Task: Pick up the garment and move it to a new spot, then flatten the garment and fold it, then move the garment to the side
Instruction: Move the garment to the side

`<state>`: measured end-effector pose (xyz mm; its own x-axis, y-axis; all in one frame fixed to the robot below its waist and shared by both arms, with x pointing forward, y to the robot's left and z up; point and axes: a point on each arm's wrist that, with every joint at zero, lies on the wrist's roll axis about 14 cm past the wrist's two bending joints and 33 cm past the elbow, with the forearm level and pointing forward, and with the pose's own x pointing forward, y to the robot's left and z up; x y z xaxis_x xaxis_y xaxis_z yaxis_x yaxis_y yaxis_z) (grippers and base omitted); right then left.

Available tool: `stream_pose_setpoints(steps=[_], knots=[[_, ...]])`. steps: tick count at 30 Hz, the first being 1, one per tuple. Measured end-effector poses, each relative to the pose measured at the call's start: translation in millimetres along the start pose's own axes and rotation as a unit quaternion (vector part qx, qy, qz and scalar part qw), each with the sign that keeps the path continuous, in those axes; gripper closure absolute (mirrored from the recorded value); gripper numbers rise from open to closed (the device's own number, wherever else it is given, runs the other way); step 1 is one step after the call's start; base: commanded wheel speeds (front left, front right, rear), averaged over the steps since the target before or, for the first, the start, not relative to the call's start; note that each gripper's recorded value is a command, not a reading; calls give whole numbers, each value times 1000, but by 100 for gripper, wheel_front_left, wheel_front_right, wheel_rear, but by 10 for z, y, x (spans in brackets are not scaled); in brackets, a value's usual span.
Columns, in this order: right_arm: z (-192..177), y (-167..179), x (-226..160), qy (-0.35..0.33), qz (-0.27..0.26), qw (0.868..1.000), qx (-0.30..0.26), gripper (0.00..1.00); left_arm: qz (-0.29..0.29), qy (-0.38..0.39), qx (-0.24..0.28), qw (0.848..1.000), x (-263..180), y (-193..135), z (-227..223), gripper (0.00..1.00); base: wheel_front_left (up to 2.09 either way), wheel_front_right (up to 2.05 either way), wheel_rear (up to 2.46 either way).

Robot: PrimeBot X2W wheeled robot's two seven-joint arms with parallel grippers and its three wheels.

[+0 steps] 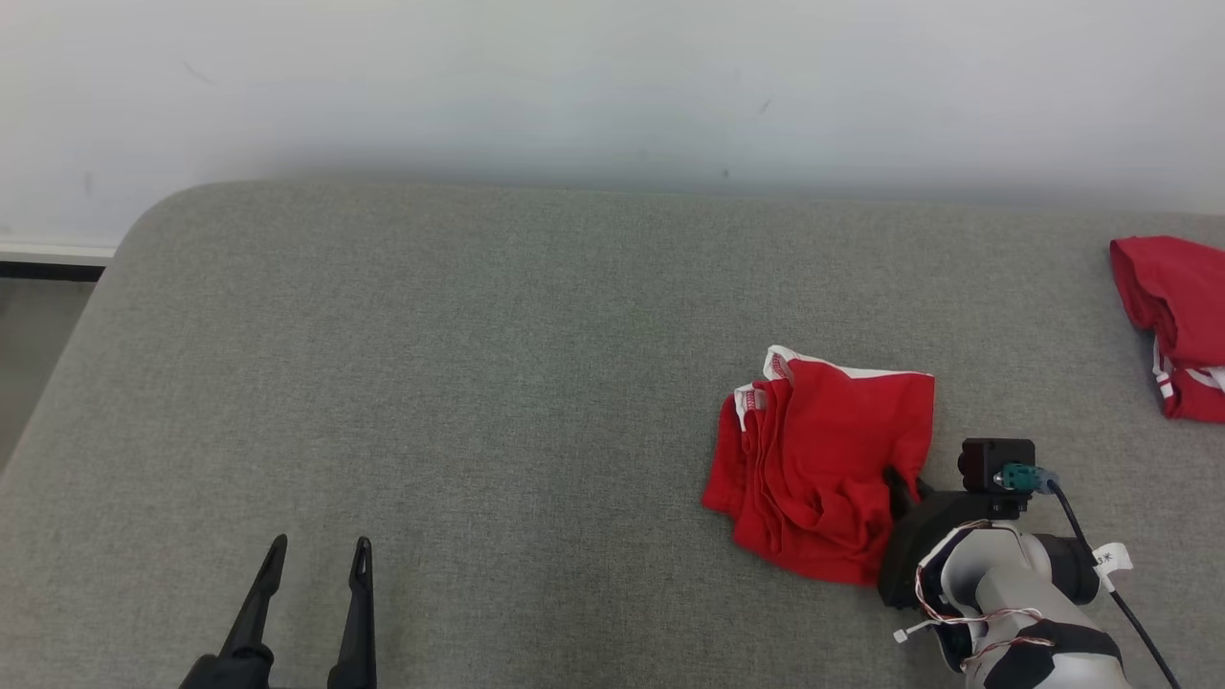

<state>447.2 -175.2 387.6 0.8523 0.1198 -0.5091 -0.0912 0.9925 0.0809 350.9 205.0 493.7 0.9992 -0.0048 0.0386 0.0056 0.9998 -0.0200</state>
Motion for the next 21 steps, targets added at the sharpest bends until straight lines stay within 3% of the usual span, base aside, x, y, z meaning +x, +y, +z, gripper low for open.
stream_pose_setpoints(steps=[4, 10, 21], knots=[[150, -13, 63, -24, 2, 1000, 1, 100, -5, 4, -1, 1000, 61, -33, -31, 0, 0, 0, 0], [575, -100, 223, -64, 7, 997, -46, 100, -19, 10, -2, 1000, 226, -114, -89, 0, 0, 0, 0], [1204, -646, 478, -105, -17, 984, -145, 100, -63, 35, -5, 997, 644, -345, -350, 0, 0, 0, 0]])
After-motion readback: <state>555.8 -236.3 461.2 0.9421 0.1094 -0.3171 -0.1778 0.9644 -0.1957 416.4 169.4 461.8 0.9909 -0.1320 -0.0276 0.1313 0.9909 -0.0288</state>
